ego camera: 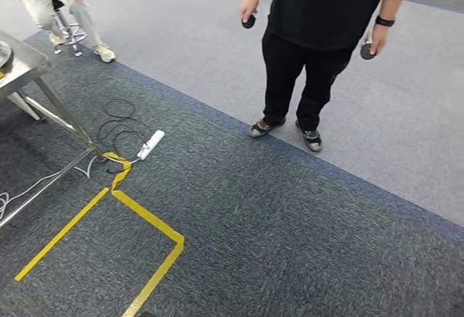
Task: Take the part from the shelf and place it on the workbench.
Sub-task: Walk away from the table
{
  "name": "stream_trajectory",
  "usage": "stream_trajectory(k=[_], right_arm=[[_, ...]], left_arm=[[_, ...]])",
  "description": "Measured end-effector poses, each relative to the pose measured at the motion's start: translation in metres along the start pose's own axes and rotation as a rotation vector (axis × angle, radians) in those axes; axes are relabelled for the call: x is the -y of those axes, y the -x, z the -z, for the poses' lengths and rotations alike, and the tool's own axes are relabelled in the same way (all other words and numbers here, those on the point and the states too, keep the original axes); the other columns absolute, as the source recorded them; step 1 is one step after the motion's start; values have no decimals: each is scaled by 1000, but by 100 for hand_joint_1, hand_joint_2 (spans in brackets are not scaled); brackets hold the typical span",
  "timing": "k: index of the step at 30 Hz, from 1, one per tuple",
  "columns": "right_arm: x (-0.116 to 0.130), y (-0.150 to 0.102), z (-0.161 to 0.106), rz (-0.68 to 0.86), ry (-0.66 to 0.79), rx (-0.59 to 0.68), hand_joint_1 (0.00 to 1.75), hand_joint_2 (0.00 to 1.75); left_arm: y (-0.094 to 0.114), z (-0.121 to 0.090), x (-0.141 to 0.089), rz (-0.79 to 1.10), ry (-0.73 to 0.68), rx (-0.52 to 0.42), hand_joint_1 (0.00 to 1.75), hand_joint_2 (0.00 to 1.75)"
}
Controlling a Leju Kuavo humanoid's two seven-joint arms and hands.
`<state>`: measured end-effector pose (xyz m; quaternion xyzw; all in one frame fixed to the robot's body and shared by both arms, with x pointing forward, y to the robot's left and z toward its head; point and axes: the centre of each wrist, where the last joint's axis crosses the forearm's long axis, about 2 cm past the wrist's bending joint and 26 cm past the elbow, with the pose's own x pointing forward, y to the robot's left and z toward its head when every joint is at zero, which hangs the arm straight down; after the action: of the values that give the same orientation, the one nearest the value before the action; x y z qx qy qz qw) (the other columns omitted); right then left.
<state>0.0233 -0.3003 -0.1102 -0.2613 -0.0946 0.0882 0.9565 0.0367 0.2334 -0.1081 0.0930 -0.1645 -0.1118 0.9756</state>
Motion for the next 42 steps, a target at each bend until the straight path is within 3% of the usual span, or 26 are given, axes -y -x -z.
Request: stream_trajectory(k=[42], right_arm=[[-1,1,0,-10,-13,-2,0,0]], left_arm=[[-1,1,-3,-4,-14,-8,0,0]])
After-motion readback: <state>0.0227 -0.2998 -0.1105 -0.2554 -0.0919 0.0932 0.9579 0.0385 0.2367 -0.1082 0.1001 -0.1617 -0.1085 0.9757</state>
